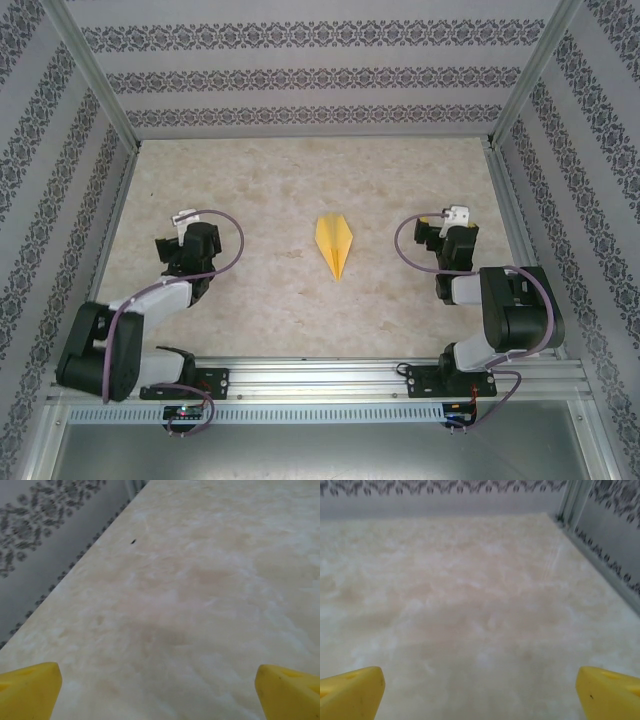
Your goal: Fold a paper plane with a square sheet of paper (pick it up from the middle)
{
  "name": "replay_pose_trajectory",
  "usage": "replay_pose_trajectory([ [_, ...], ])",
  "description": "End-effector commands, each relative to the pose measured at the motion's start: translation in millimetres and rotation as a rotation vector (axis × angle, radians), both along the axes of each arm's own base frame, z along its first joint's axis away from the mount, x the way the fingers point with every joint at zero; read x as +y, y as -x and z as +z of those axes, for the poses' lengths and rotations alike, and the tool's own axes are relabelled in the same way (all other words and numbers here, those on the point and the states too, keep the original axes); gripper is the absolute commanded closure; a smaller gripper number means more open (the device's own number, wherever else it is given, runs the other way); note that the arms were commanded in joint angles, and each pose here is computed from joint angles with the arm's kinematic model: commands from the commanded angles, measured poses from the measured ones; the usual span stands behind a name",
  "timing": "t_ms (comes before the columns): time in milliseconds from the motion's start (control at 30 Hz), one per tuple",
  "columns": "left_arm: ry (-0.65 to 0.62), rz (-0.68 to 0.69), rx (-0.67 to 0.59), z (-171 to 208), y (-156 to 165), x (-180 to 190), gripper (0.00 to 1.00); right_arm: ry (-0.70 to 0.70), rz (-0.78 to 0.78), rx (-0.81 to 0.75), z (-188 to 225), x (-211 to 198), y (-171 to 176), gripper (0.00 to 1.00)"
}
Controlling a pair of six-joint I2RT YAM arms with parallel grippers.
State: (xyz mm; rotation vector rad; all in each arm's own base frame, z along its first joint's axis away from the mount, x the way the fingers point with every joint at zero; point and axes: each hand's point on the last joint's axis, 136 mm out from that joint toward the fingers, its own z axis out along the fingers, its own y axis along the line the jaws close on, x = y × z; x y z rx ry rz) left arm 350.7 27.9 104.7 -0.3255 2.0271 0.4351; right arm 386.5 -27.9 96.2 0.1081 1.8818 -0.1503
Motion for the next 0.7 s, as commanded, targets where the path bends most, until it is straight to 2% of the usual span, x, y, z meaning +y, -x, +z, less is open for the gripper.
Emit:
replay_pose_trajectory([
  [0,-0.034,-0.126,-0.166,28.4,-35.4,-15.8,0.0,-0.006,-0.054,-0.092,30.3,-6.1,-10.4,0.02],
  [67,-0.043,-0.163,-0.179,27.0,-43.1,-18.6,0.0,-0.006,-0.034,-0.101,32.3,-2.7,-11.9,0.02],
  [133,-0.002,-0.192,-0.183,15.3,-49.1,-17.4,0.0,-0.005,-0.029,-0.095,30.9,-2.1,-11.6,0.02],
  [200,0.02,-0.275,-0.152,9.2,-54.6,-28.3,0.0,-0.006,-0.026,-0.098,31.8,-1.6,-12.0,0.02],
  [267,0.051,-0.334,-0.167,4.9,-51.8,-33.1,0.0,-0.006,-0.026,-0.096,31.7,-1.6,-12.0,0.02],
  [300,0.045,-0.365,-0.214,1.9,-47.7,-36.3,0.0,-0.005,-0.026,-0.094,31.4,-1.6,-11.8,0.02],
  [333,0.03,-0.347,-0.269,6.6,-45.8,-32.5,0.0,-0.005,-0.025,-0.095,31.1,-1.4,-11.9,0.02],
  [400,0.074,-0.272,-0.208,1.6,-47.5,-17.9,0.0,-0.005,-0.026,-0.095,31.5,-1.6,-11.9,0.02],
  [667,0.058,-0.341,-0.19,1.1,-51.4,-31.5,0.0,-0.006,-0.026,-0.097,32.1,-1.4,-12.0,0.02],
])
